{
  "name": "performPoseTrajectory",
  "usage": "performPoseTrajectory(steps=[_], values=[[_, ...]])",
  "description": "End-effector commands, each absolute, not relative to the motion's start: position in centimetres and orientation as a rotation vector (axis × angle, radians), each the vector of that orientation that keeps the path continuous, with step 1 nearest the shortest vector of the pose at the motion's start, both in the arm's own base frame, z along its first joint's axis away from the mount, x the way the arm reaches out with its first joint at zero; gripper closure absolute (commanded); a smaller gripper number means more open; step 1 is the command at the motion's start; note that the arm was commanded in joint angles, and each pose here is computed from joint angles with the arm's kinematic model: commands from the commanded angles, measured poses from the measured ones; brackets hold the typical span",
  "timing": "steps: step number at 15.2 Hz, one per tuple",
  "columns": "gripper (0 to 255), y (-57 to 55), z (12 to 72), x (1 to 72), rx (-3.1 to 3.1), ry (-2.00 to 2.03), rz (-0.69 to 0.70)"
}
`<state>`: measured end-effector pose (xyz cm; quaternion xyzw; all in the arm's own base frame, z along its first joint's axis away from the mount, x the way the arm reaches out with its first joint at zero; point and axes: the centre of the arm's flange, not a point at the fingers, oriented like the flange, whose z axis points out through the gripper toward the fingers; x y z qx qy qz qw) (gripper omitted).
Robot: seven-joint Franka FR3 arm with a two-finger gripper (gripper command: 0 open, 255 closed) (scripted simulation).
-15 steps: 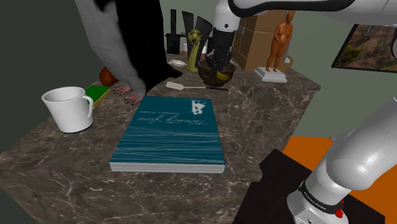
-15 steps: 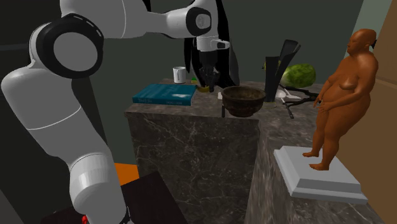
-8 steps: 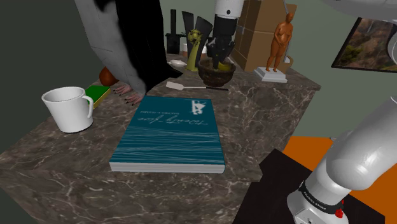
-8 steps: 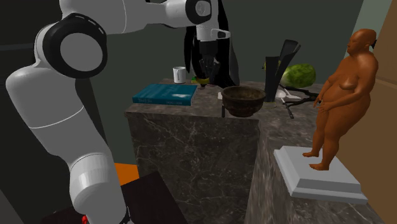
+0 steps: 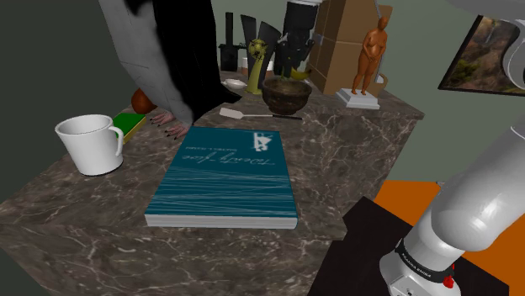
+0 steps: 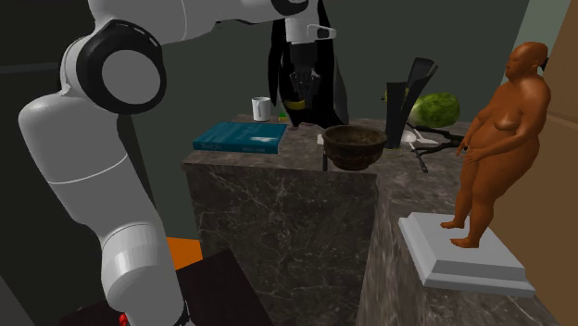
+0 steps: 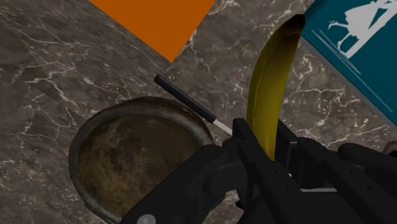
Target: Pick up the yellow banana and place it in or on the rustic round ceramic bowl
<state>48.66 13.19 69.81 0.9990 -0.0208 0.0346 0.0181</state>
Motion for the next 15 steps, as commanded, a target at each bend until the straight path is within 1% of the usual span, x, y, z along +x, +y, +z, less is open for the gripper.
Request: performPoseTrajectory(steps=[1, 12, 15], values=[[255, 12.2, 70.1, 49.6, 3.103, -0.065, 0.107], [255, 2.1, 69.2, 59.9, 3.103, -0.065, 0.107], [255, 2.1, 67.7, 59.9, 3.103, -0.065, 0.107]])
